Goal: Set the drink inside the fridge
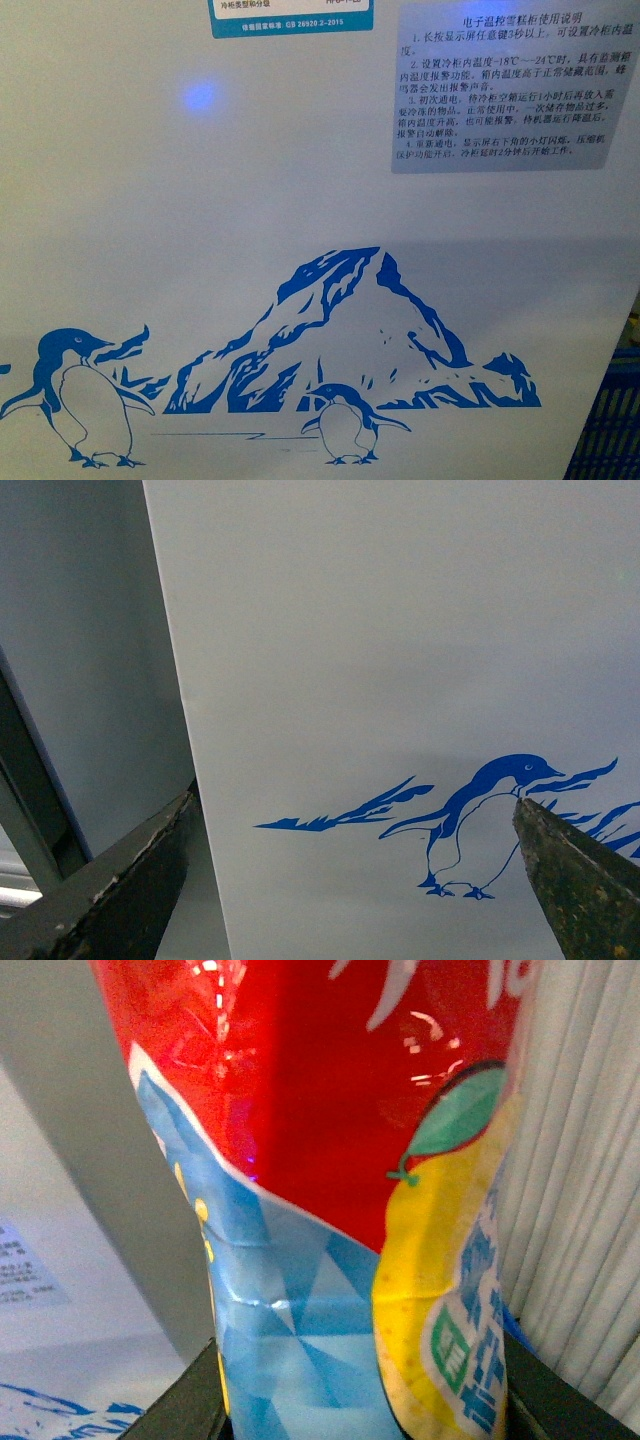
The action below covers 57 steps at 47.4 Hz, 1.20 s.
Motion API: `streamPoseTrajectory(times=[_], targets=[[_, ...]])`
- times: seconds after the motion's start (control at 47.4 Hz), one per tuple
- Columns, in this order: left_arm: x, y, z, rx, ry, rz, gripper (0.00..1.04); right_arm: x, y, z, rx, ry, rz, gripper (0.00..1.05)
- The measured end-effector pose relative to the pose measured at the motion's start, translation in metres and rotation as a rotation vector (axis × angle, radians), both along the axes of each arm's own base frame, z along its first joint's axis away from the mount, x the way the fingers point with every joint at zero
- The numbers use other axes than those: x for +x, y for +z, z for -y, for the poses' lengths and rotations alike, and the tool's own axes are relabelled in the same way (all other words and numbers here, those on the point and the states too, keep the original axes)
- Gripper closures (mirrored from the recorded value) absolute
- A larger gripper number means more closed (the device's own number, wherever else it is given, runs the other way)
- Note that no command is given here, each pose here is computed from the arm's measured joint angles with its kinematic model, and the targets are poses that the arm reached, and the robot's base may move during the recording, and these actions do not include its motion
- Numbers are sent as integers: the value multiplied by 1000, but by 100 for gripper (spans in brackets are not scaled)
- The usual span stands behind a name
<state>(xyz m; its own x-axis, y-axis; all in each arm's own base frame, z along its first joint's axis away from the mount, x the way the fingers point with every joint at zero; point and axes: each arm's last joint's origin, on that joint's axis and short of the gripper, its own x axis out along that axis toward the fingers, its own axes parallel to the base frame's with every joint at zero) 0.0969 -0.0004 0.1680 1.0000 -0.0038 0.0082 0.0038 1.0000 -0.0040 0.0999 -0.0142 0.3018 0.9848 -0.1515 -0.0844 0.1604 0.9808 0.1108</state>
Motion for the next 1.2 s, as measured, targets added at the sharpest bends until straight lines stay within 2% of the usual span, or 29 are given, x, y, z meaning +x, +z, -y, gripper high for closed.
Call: streamPoseTrajectory(times=[0.148, 0.296, 0.443, 1.203], targets=[[0, 0, 0, 0, 0, 0, 8, 3, -19, -5, -9, 4, -7, 62], [0, 0, 0, 0, 0, 0, 8, 3, -24, -9, -37, -21, 45, 62], [0, 0, 0, 0, 0, 0, 8, 3, -28, -14, -54, 22, 41, 62], [0, 0, 0, 0, 0, 0, 8, 2, -28, -14, -62, 12, 47, 62]])
